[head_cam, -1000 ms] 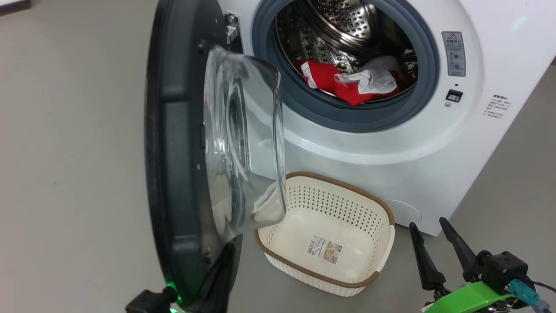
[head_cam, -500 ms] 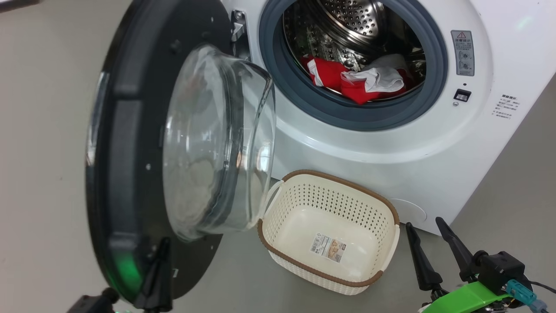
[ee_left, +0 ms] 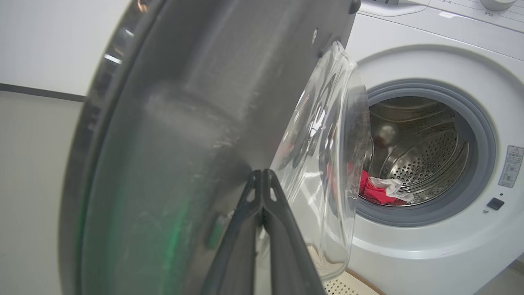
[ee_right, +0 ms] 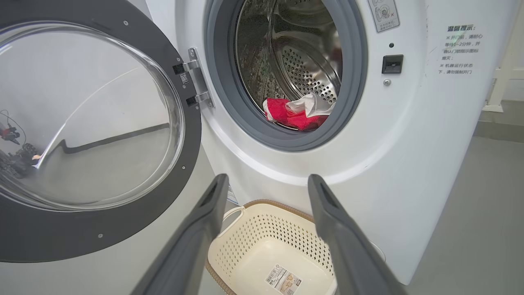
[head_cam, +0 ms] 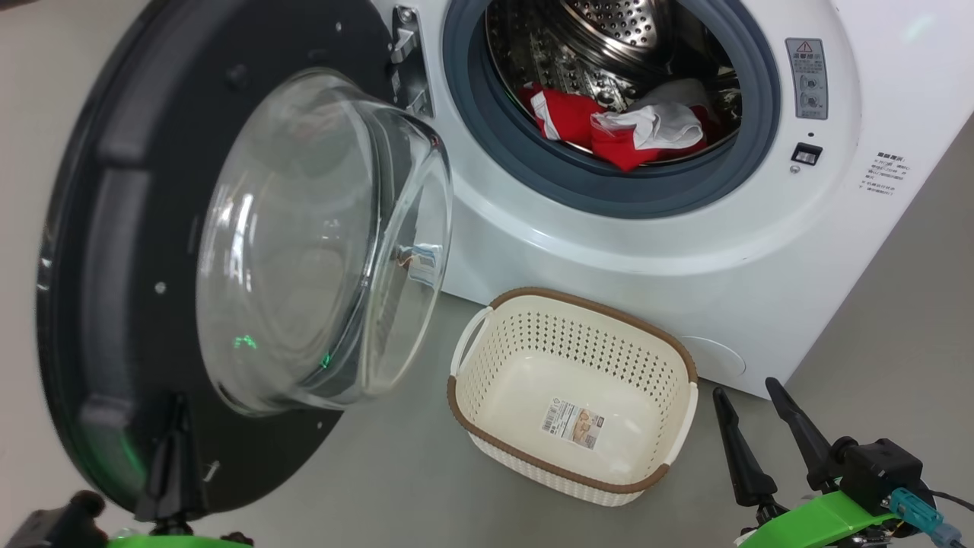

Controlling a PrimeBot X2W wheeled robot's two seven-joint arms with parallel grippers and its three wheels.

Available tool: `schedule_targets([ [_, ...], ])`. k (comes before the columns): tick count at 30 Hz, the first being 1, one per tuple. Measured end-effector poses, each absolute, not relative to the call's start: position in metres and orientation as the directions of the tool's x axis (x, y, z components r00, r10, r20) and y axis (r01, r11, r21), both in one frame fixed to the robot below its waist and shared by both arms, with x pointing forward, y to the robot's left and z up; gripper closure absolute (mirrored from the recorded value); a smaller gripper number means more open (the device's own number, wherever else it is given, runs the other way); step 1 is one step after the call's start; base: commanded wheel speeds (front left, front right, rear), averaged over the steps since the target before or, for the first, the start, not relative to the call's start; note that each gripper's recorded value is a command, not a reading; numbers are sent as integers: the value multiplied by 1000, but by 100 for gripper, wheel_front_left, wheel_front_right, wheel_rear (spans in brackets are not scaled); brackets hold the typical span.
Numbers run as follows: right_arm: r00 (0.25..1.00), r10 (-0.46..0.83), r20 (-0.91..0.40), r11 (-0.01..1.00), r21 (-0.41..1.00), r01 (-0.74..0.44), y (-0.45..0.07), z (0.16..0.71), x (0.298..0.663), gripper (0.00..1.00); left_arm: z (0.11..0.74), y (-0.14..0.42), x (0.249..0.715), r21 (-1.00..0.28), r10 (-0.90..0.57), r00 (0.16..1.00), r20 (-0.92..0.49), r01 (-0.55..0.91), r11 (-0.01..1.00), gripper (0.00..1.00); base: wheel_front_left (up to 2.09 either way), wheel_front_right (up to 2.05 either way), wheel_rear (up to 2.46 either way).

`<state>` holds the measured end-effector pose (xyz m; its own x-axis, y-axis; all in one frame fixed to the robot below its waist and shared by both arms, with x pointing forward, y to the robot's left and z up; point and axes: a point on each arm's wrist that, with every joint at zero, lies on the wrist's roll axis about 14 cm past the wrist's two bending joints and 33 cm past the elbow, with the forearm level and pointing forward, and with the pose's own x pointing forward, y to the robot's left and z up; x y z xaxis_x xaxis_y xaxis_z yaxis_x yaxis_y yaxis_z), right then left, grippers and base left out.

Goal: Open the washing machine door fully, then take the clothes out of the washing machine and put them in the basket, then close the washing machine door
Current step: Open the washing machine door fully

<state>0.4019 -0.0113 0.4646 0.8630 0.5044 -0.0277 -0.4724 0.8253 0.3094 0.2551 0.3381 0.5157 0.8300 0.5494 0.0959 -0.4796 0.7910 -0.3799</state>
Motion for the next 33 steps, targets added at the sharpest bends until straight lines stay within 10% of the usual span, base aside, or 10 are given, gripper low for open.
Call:
schedule_targets([
  [33,882,470,-37,844,312,-437,-26,453,426,0,515,447,259,-319,735,675,65,-684,656,100,0,0,0],
])
